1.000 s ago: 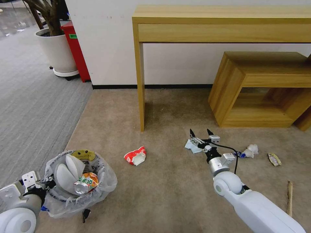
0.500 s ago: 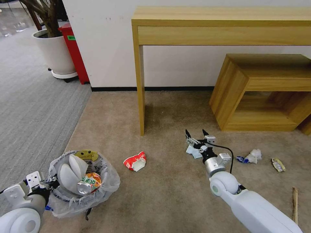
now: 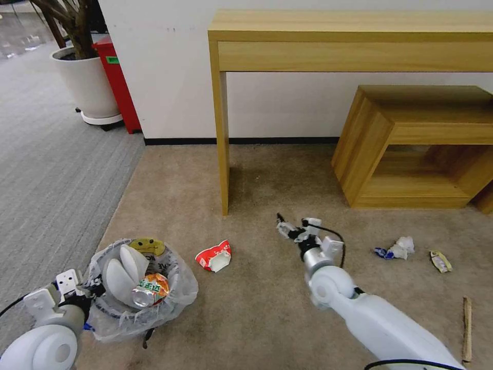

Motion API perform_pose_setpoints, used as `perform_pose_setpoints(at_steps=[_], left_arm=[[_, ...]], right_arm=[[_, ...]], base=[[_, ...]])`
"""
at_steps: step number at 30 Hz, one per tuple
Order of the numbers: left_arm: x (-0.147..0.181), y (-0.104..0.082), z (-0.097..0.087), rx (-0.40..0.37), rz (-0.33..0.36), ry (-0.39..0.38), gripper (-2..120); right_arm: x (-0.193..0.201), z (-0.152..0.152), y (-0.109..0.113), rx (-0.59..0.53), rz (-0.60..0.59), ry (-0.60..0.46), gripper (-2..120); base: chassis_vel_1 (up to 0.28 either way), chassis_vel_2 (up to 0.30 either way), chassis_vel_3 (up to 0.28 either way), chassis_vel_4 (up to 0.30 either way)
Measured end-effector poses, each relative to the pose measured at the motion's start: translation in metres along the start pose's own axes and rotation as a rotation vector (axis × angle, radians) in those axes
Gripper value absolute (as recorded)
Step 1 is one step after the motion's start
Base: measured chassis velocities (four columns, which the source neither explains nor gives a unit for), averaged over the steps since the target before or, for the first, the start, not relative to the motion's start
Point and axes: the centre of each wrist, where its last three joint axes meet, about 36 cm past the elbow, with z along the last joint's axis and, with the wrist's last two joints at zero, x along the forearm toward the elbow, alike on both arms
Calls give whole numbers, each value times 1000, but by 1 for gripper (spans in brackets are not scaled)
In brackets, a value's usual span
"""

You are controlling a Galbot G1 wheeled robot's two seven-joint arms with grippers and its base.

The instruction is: Pick up the trash bin and place the garbage on the floor into it.

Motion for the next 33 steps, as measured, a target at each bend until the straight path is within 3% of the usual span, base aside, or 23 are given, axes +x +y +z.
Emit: perform_pose_setpoints(at_steps=[5,7,9,10,13,17,33], left_arm=[[-1,-2,2,-2,0,1,1],[-1,-3,4,-2,0,3,1],[-1,-3,5,-3,-1,3,1],[-1,-3,5,-3,-1,3,1],[-1,-2,3,-1,-2,-2,1],[0,-1,1,0,-2,-7,1],[4,-5,1,2,18,-19,1]], right_arm=[[-11,19,29,-48,-1,114,100],[-18,27,53,-83,-24,164,100],[-29,38,90,-137,-52,235,100],[-29,38,90,-137,-52,235,100],[-43,57,117,-147,-52,286,100],[-52,77,134,-150,-26,322,100],[-96,133,141,-98,76,338,100]], base=[[0,0,0,0],[0,0,0,0],[0,0,0,0],[0,0,0,0],[0,0,0,0],[0,0,0,0],[0,0,0,0]])
